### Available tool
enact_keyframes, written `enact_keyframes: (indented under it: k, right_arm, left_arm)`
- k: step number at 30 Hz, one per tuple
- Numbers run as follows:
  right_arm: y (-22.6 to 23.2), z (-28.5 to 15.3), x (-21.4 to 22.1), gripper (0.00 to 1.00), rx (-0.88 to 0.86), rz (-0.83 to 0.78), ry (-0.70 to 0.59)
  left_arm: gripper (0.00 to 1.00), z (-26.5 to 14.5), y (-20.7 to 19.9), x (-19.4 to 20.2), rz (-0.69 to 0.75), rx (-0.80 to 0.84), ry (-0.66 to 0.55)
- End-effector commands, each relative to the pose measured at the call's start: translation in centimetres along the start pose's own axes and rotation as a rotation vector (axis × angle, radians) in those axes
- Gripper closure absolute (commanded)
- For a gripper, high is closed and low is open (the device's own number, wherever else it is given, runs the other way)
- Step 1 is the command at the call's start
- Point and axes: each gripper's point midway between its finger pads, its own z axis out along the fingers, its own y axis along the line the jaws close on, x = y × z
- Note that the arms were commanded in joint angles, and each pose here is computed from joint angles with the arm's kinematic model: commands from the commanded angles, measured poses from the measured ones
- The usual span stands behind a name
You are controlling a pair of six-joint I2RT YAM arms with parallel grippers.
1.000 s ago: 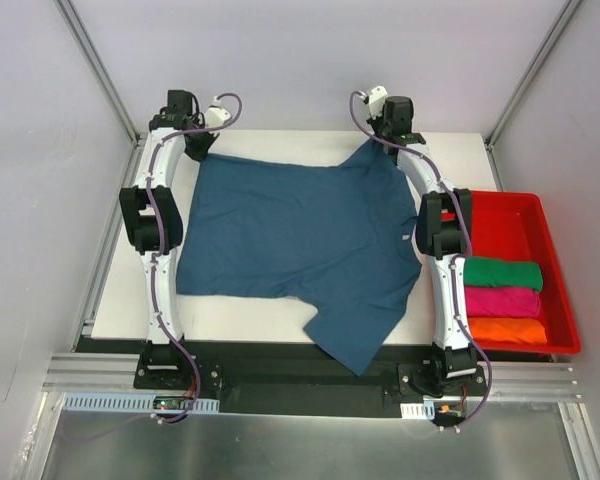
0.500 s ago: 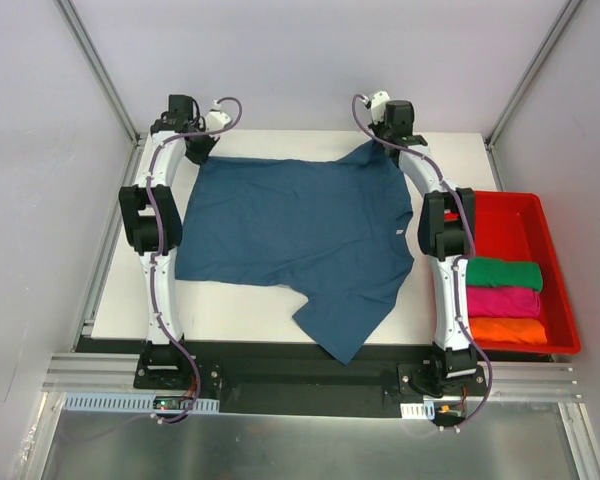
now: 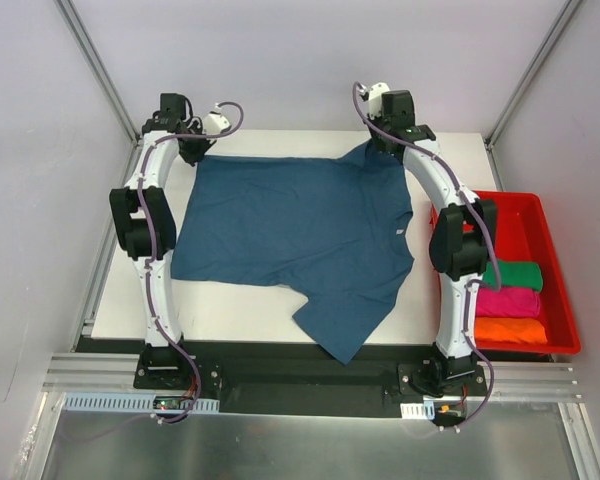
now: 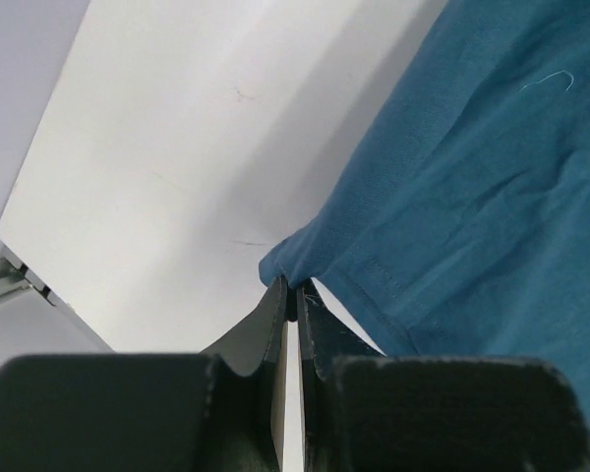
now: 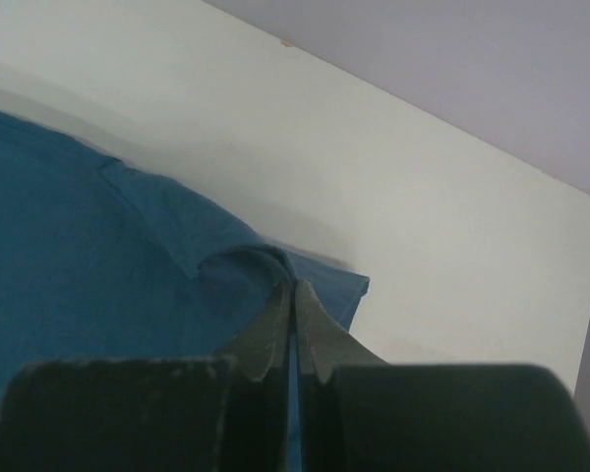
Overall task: Roll the t-shirts
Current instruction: Fold the T-shirt at the center of the board.
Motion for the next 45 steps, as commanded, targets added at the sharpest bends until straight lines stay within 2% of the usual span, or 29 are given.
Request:
enact_keyframes:
  k: [1, 18, 26, 45]
  right_arm:
    - [-0.3, -4.1, -1.2, 0.99, 0.003, 0.076, 0.019]
    - [0.3, -11.3, 2.4, 0.99, -0.07, 0.128, 0.154]
    - [3.2, -14.1, 5.9, 0.99, -0.147, 0.168, 0.245]
    - [6.7, -16.2, 10.7, 0.99, -0.216, 0.206, 0.388]
  left_arm:
    - [1.0, -2.5, 1.4, -1.8, 0.164, -0.025, -0.059]
    - [1.0, -4.8, 3.5, -1.1, 0.465, -0.063, -0.035]
    - [1.0, -5.3, 1.6, -0.1, 0.569, -0.017, -0.021]
    - [1.0, -4.7, -4.0, 6.3, 0.559, 0.115, 0.123]
